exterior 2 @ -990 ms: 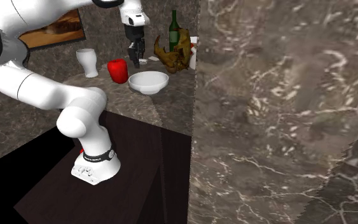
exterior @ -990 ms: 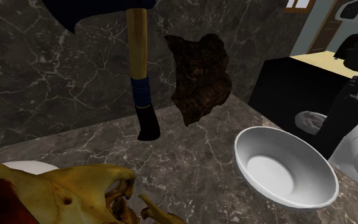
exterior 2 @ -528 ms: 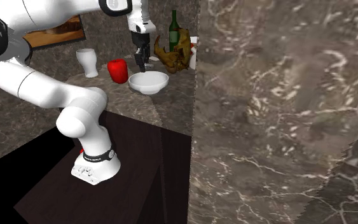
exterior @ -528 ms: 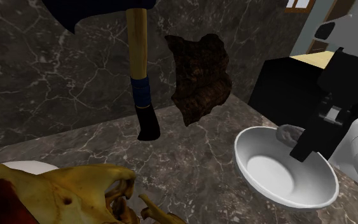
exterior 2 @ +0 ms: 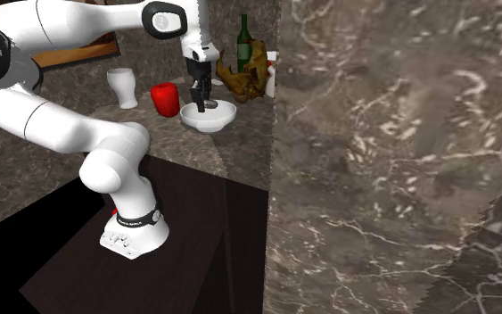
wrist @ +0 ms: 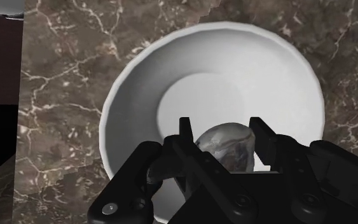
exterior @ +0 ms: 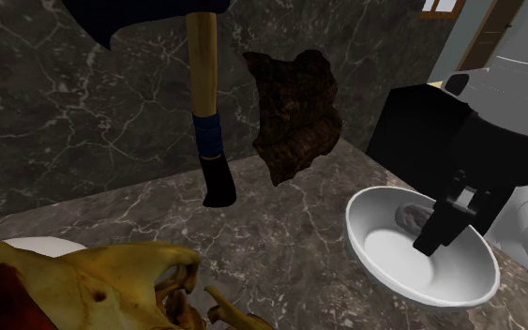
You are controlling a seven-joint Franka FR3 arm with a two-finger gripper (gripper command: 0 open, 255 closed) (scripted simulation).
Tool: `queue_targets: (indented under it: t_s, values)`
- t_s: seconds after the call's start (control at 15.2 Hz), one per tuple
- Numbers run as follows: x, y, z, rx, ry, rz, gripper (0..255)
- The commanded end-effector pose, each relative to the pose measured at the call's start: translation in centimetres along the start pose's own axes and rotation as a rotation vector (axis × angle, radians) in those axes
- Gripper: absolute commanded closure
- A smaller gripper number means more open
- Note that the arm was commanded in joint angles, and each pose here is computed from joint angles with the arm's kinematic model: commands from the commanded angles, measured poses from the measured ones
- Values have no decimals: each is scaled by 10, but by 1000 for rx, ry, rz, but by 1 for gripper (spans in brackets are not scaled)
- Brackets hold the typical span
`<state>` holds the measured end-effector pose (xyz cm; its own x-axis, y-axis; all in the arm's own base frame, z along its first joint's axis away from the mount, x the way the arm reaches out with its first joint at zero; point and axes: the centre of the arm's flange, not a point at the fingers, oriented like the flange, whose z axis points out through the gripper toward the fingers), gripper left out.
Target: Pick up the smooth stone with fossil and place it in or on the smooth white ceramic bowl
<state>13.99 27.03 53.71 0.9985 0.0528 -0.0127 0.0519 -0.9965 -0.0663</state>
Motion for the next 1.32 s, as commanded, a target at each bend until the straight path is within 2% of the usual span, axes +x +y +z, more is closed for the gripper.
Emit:
queue_targets:
  t_s: [0.0, 0.33, 0.4, 0.73, 0.99, 1.25]
  values:
    - [0, 0, 2, 0, 0, 0, 255]
    - [0, 0, 2, 0, 0, 0, 255]
    - [0, 0, 2, 0, 0, 0, 0]
    - [0, 0, 2, 0, 0, 0, 0]
    - [0, 0, -48, 0, 0, 0, 0]
    - [0, 0, -48, 0, 0, 0, 0]
